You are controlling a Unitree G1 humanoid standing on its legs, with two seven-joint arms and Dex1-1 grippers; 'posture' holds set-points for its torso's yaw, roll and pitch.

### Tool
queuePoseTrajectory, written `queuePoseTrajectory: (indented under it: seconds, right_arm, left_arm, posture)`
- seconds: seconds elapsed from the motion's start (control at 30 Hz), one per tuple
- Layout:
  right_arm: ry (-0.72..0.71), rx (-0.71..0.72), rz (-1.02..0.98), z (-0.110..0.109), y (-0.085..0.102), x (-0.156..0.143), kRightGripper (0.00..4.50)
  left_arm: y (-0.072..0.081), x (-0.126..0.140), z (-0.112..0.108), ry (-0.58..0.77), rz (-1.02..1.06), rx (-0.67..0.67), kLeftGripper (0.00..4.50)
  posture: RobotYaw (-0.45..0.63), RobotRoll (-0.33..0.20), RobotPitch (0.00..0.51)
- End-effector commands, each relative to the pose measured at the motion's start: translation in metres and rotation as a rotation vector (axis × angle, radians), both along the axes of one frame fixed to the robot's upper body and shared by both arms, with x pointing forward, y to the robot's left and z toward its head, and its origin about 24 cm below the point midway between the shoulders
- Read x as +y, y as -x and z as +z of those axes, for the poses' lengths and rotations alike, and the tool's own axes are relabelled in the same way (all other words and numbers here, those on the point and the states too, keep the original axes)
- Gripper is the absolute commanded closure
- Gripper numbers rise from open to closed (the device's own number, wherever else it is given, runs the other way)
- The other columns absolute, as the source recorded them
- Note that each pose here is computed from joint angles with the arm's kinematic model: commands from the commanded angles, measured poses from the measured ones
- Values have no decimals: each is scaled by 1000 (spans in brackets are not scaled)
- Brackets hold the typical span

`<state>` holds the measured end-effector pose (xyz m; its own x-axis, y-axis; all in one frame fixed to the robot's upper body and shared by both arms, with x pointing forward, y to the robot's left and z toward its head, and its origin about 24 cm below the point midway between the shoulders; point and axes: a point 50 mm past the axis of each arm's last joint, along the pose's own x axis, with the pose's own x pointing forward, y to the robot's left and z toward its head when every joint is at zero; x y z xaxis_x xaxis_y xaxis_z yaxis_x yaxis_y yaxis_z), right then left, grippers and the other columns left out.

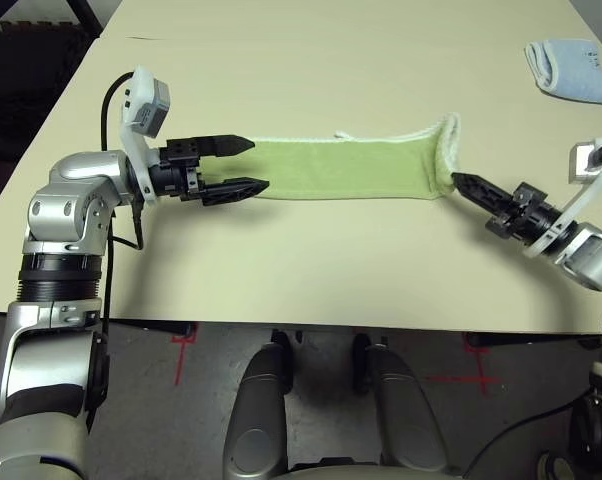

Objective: Fold the towel and set it aside.

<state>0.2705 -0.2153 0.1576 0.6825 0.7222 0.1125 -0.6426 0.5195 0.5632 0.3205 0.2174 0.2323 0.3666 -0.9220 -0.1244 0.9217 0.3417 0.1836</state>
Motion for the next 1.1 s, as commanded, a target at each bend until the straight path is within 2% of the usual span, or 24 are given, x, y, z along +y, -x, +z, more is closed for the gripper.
queuePoseTrajectory:
  seconds: [0.03, 0.37, 0.43, 0.5, 0.73, 1.1]
  right_arm:
    - [-7, -28, 23, 4, 6, 7, 4459]
    - [-8, -105, 50, 23, 6, 12, 4459]
    - [11, -138, 46, 56, -31, 26, 4459]
    - [24, -149, 37, 74, -51, 34, 4459]
    - [73, -166, 64, 74, -60, 36, 4459]
    - [145, -146, 208, 65, -47, 39, 4459]
  left_arm:
    - [3, 0, 1, -9, -10, -5, 0]
    - [6, 1, 1, -3, 0, -6, 0]
    - [7, 1, 1, -3, 3, -6, 0]
    - [8, 2, 1, -3, 7, -6, 0]
    - [8, 2, 1, -2, 10, -5, 0]
    - [8, 1, 1, -2, 3, -2, 0]
  posture:
    - [-51, 0, 261]
    - [-29, 0, 263]
    - [-24, 0, 264]
    - [-19, 0, 265]
    - [-20, 0, 264]
    - [-29, 0, 262]
